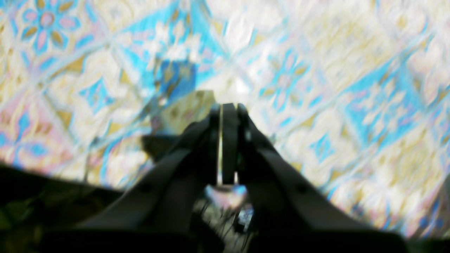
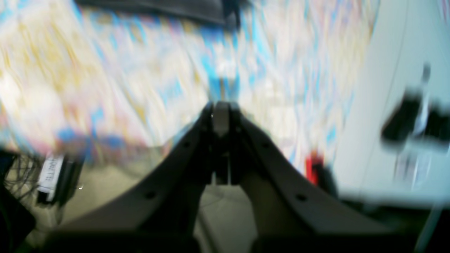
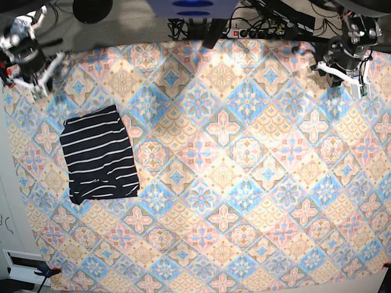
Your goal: Fold the T-shirt properly
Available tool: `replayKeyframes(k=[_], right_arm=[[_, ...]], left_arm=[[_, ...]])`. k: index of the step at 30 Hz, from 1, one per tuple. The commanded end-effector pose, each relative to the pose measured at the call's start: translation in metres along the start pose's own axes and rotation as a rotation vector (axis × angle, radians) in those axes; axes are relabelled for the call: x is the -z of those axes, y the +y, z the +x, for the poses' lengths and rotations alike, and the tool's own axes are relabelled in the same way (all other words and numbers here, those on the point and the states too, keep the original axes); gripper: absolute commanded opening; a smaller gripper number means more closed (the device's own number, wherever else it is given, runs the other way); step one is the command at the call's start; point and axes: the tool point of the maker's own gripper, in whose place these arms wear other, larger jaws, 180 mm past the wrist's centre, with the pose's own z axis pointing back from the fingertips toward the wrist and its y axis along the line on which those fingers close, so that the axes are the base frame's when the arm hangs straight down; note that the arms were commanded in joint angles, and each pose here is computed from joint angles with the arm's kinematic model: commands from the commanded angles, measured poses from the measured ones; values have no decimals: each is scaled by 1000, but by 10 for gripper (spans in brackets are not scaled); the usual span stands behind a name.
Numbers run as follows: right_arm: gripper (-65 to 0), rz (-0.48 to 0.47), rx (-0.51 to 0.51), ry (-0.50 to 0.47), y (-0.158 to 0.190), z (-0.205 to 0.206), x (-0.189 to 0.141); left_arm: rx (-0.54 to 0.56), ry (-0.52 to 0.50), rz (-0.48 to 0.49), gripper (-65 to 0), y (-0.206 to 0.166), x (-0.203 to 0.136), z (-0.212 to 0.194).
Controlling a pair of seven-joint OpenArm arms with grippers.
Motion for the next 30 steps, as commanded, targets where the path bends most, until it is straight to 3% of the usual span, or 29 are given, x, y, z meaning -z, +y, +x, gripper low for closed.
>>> replayKeyframes(k=[1,8,15,24,30], right_arm=[[-648,-10,14,-6,-6,-6,-11],[-648,7,176,166,12,-90,-56],[-648,56,286,337,45,-158,-80],[-648,110,452,509,79,-233,-90],[-648,177,576,521,113,-244,-55]], left_arm=[[10,7,8,-650,4,-6,-4],[28,124,44,-650,19,-23,-48],[12,260,77,-650,36,-37,-98],[-94,493,103,-650,54,-24,-202],[-77,546,53,-650,39,-3,-244]])
